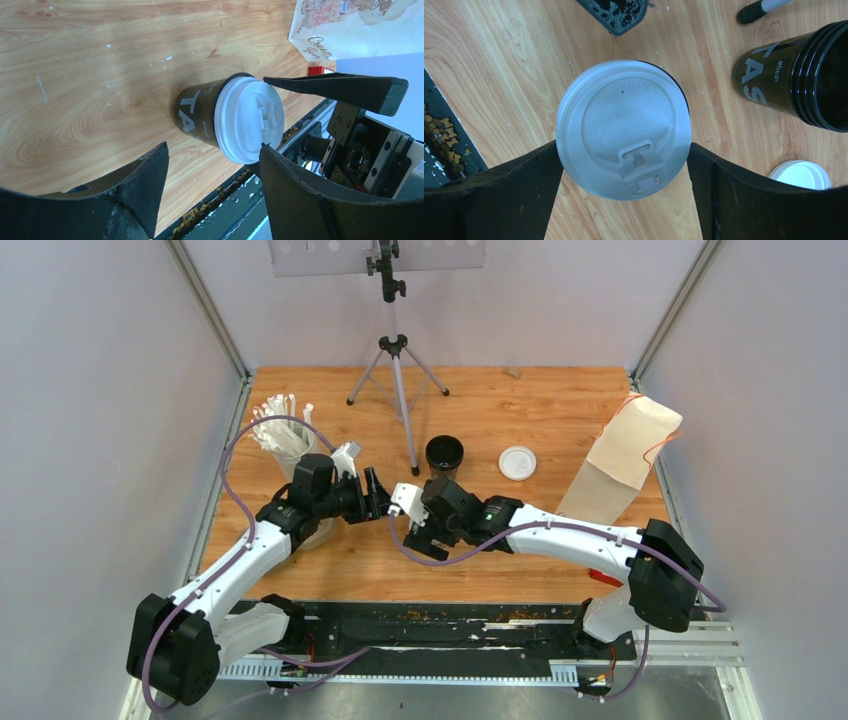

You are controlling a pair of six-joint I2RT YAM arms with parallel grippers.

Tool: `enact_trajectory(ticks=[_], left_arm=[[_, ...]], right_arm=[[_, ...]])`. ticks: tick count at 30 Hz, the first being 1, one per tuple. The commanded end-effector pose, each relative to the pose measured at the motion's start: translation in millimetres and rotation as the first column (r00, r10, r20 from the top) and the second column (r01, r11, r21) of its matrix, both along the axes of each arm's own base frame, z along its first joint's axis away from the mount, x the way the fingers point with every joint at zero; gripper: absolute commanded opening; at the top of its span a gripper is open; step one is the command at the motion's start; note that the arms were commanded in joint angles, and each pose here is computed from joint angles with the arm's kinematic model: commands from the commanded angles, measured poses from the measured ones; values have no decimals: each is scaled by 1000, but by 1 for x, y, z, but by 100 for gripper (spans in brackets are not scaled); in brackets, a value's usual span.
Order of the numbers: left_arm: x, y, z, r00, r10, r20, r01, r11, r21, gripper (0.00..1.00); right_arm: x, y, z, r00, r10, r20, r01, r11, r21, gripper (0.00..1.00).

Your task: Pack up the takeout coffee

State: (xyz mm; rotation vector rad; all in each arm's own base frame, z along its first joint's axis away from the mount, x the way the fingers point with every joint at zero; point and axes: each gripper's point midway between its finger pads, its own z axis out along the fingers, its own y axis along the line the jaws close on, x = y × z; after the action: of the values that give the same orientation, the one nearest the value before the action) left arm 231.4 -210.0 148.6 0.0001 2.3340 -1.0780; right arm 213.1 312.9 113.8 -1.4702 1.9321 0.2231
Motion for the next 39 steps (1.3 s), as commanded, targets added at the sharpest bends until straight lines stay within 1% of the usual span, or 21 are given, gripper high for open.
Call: enact_trajectory(ticks=[1, 9, 12, 20, 23, 27, 30, 33, 36, 39], left_arm=[[4, -7, 11, 999, -16, 34, 17, 999, -44, 74], [3, -7, 6, 999, -23, 32, 25, 999, -44, 73], [3, -9, 6, 999, -33, 27, 34, 998, -50, 74], [4, -13, 6, 998, -61, 32, 63, 996, -56, 72], [5, -14, 7, 997, -67, 41, 69, 996, -53, 72], [5, -15, 7, 997, -71, 39, 73, 996, -51, 72], [1, -20, 4, 995, -97, 35, 99, 994, -45, 72], [-3, -31, 4, 990, -137, 37, 138, 989, -48, 72], [-8, -43, 3, 983, -181, 40, 183, 982, -43, 72], [-7, -45, 1, 982, -186, 40, 188, 982, -35, 71]], right_arm=[[8, 11, 20, 999, -21, 40, 18, 998, 59, 92], [9, 11, 17, 999, -33, 29, 32, 999, 39, 94], [4, 11, 17, 1000, -22, 5, 22, 999, 40, 100], [1, 9, 32, 1000, -19, 4, 19, 998, 61, 100], [-6, 9, 41, 999, -18, -32, 20, 997, 71, 100], [-17, 12, 53, 995, -12, -94, 23, 993, 116, 100], [-18, 10, 64, 992, -54, -116, 70, 987, 146, 100], [-5, 2, 75, 980, -151, -129, 175, 964, 202, 98], [11, -10, 83, 952, -233, -198, 279, 929, 245, 93], [23, -22, 83, 896, -305, -322, 397, 876, 273, 87]])
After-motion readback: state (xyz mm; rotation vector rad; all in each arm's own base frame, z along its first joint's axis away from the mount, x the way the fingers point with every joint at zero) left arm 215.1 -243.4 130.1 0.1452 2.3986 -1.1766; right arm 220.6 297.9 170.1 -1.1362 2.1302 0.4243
